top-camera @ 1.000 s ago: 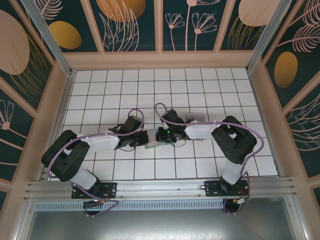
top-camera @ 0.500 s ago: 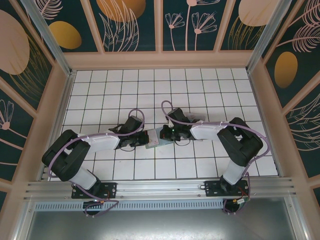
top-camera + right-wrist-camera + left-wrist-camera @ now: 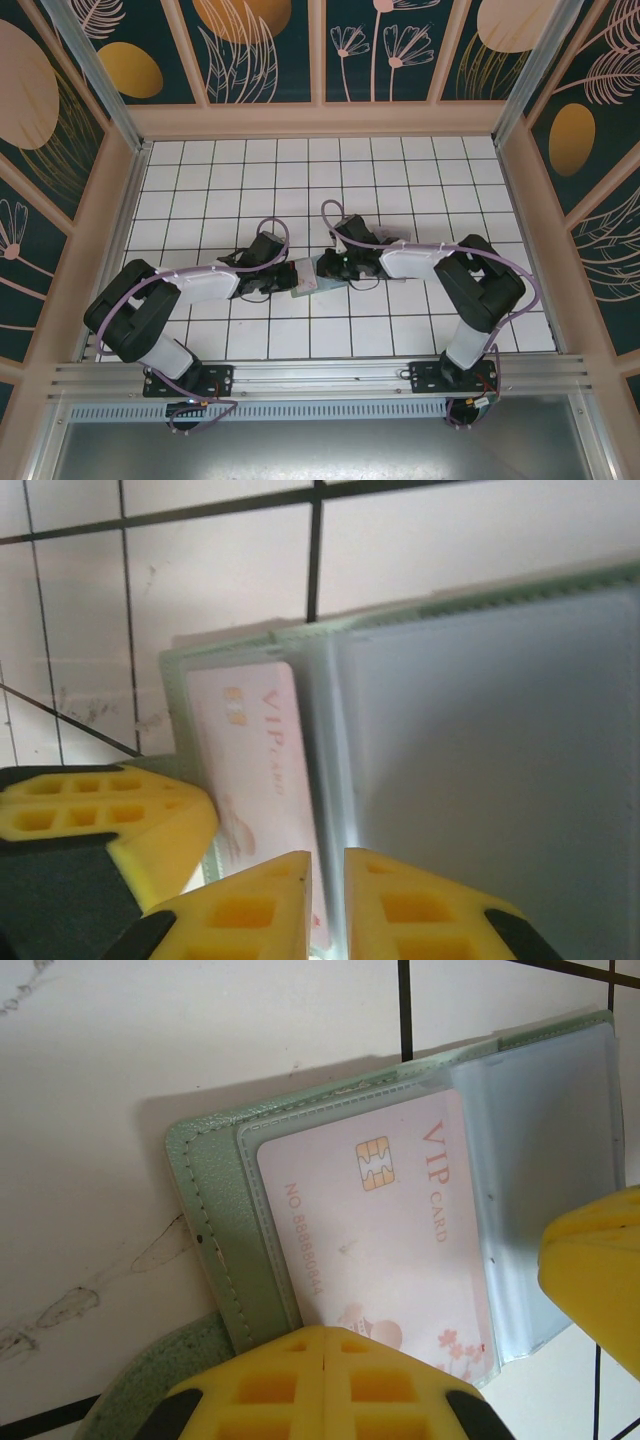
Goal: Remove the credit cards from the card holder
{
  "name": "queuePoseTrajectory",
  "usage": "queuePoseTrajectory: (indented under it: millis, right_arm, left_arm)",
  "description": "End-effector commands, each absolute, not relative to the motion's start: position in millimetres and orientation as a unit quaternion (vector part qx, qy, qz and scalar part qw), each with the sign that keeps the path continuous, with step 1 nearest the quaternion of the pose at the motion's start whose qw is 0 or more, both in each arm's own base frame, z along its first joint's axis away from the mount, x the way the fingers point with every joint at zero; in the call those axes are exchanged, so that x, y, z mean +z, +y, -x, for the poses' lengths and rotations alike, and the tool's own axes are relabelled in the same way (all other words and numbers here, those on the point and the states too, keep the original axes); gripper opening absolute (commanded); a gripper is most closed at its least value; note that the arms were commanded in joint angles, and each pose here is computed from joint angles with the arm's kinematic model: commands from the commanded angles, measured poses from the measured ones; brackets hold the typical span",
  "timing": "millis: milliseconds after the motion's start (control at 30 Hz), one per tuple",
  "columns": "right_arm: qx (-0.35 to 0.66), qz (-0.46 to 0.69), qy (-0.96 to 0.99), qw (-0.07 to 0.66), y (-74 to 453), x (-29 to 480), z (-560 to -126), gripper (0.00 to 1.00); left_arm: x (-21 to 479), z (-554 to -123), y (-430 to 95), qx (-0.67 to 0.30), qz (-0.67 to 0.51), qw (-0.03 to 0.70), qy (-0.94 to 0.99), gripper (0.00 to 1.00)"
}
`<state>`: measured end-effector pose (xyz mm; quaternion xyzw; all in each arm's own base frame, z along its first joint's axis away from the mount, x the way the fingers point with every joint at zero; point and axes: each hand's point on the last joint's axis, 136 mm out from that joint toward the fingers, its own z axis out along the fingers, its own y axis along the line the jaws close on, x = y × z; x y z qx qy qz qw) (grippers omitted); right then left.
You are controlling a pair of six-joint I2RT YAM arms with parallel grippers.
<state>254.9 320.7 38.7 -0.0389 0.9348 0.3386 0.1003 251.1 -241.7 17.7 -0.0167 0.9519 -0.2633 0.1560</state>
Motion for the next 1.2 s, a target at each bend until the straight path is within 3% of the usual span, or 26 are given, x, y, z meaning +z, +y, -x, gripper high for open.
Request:
queuePoseTrajectory:
  millis: [0, 667, 867, 933, 1000, 1167]
  right_arm:
    - [0.348, 0.056, 0.93, 0.099, 332.7, 38.9, -258.2, 0.17]
    - [0.359, 0.064, 0.928, 0.071, 340.6, 24.6, -252.1, 0.15]
    - [0.357, 0.064, 0.929, 0.072, 337.9, 24.5, -250.6, 0.0]
    - [0.355, 0.062, 0.93, 0.074, 336.0, 24.4, -251.0, 0.0]
    - [0.353, 0.06, 0.93, 0.078, 334.4, 25.8, -252.0, 0.0]
    - [0.347, 0.051, 0.932, 0.095, 326.4, 33.2, -256.6, 0.0]
  left_arm:
    - [-5.6, -233.3, -225.1, -0.226, 0.026, 0.115, 0.967, 0.0]
    - [-5.6, -233.5, -227.0, -0.229, 0.024, 0.115, 0.966, 0.0]
    - [-4.2, -233.8, -227.0, -0.229, 0.024, 0.116, 0.966, 0.0]
    - [-4.3, -233.3, -225.8, -0.227, 0.024, 0.116, 0.967, 0.0]
    - [-2.6, -234.3, -225.1, -0.224, 0.023, 0.119, 0.967, 0.08]
    - [2.6, -237.3, -219.8, -0.21, 0.02, 0.13, 0.969, 0.12]
